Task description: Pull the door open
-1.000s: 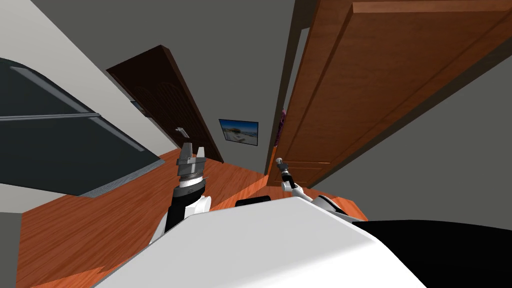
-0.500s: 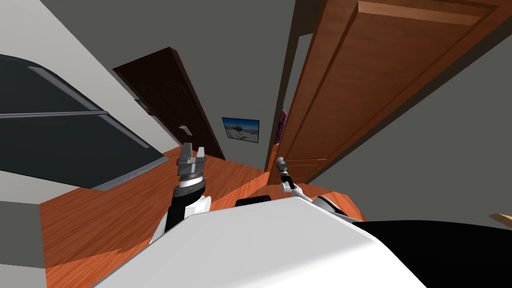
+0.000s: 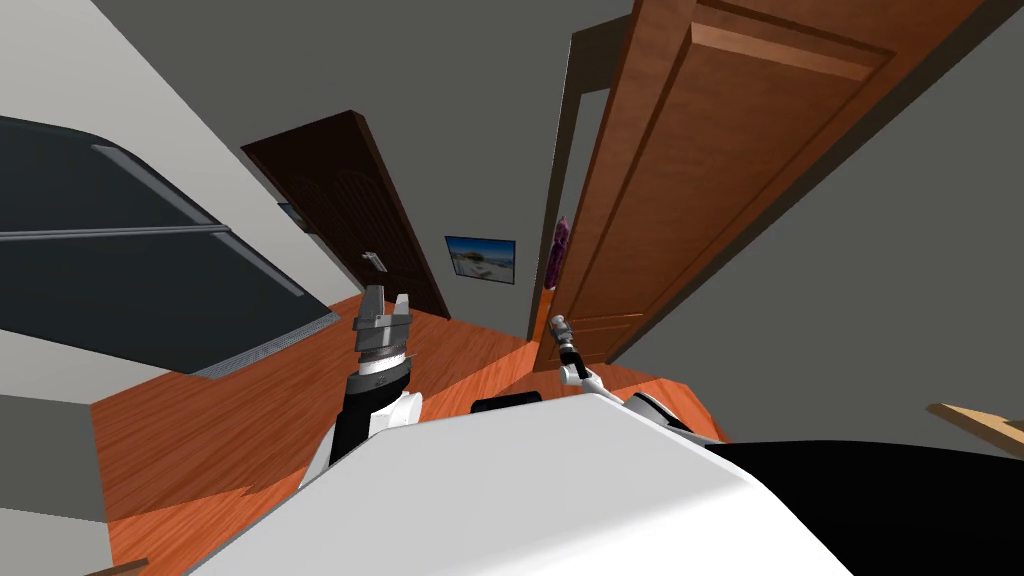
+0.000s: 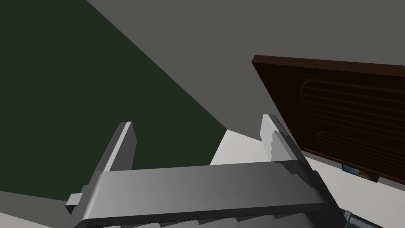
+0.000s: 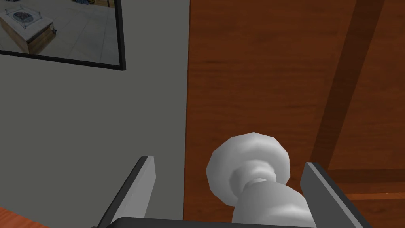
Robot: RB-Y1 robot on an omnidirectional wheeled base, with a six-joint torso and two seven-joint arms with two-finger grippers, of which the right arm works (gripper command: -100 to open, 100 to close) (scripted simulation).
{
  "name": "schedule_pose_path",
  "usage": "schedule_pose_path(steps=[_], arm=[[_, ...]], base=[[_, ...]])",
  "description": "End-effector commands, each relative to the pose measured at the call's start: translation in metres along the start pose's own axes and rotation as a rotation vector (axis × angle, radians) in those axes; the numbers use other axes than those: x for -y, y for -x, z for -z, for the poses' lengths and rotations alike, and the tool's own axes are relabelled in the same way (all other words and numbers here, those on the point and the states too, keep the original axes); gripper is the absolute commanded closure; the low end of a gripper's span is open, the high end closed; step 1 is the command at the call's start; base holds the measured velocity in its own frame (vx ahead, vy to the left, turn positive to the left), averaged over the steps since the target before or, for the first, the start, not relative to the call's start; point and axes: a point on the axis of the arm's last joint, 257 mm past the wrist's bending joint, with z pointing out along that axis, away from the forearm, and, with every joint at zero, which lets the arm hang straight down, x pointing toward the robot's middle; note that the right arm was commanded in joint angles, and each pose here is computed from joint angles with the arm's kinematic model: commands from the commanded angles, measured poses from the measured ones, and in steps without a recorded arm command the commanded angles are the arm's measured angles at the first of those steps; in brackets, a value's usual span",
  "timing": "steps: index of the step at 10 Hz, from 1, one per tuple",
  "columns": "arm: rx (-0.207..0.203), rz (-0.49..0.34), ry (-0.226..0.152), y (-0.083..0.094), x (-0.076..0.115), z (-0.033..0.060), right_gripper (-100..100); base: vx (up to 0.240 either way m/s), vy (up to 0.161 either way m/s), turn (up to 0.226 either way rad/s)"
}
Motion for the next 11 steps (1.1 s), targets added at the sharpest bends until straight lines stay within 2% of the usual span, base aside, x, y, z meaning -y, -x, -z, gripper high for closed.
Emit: schedule_pose_path(steps=[1,2,3,4,5,6,8,9,10,11], arm=[[0.039,-0.034,-0.001,0.015,0.003,0.0097,-100],[0.039,-0.034,-0.001,0.015,0.003,0.0097,-100],[-0.004,-0.03,-0.005,-0.002,0.002,-0.0023,-100],[-0.013,-0.03,0.008,0.001,-0.009,0.0095,-100],[-0.015,-0.029,0.014,0.003,-0.014,0.0151,-100],[-0.02,-0.026,0.028,0.006,-0.026,0.0282,-100],[-0.025,-0.023,0.042,0.009,-0.039,0.0423,-100],[-0.036,-0.029,0.038,0.005,-0.036,0.0399,-100],[-0.025,-0.023,0.042,0.009,-0.039,0.0423,-100],[-0.03,-0.02,0.054,0.012,-0.05,0.056,-100]], base=[[-0.148,-0.045,-0.021],[-0.115,-0.035,0.016],[-0.05,-0.003,0.002],[0.019,0.0,0.099],[0.057,-0.001,0.107],[0.086,-0.003,0.124],[0.084,-0.003,0.077],[0.041,-0.005,-0.005],[0.014,-0.012,-0.016],[0.036,-0.015,0.077]])
